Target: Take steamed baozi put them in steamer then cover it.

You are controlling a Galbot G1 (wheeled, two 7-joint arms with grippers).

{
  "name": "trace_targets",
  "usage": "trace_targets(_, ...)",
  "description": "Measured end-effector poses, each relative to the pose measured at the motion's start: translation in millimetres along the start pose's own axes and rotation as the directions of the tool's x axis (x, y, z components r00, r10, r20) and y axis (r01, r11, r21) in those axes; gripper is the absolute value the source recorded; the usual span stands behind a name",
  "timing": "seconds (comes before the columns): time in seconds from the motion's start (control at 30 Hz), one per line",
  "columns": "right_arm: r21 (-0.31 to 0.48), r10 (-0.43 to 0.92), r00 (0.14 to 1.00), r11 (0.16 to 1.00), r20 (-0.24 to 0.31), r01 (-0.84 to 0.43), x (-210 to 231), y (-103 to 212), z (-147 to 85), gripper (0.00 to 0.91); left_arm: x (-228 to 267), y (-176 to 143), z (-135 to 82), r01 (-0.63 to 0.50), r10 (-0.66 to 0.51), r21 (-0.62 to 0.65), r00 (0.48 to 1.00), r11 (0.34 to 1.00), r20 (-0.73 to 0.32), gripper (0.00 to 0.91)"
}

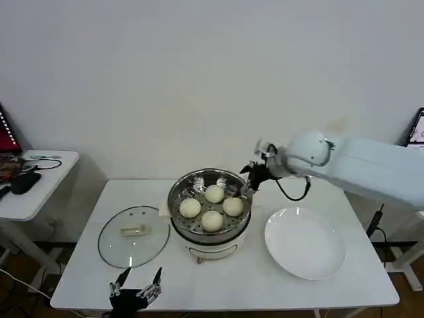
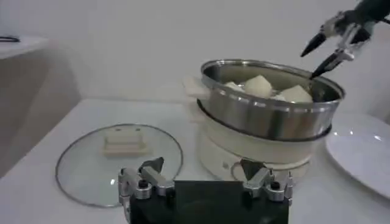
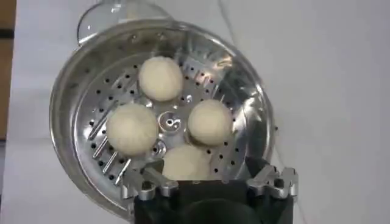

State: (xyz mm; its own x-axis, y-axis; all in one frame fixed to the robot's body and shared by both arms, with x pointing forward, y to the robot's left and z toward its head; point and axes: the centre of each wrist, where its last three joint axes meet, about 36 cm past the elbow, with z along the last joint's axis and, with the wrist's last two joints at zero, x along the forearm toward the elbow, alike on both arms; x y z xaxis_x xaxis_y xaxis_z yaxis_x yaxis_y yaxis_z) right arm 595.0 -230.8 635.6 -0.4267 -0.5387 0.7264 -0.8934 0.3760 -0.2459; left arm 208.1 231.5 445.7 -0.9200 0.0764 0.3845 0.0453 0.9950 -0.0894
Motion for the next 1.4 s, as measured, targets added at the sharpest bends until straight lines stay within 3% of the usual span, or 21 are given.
trace_targets(0.5,-0.169,0.205,0.938,0.972,0.278,-0.162,34,21,68,0.907,-6,4,-8,0.038,-0.038,0.015,0.998,0.999,0.042,0.907)
trace_targets(0.87,-0.345,0.442,0.759,0.889,0.479,-0.300,21,68,133,0.907,-11,12,-5,0.060,-0.059,-0.019,0.995,0.998,0.077,0.907)
trace_targets(1.07,-0.459,0.576,0.633,0.811,0.517,-0.364,11,102,168,0.907,-14,17,-3,0.075,-0.070,-0.055,0.993,0.996,0.100,0.907)
trace_targets(1.4,-0.600,0.741,0.484,0.666,0.466,-0.443,-3,170,229,0.907,-23,38,15,0.114,-0.085,-0.202,0.985,0.973,0.149,0.907)
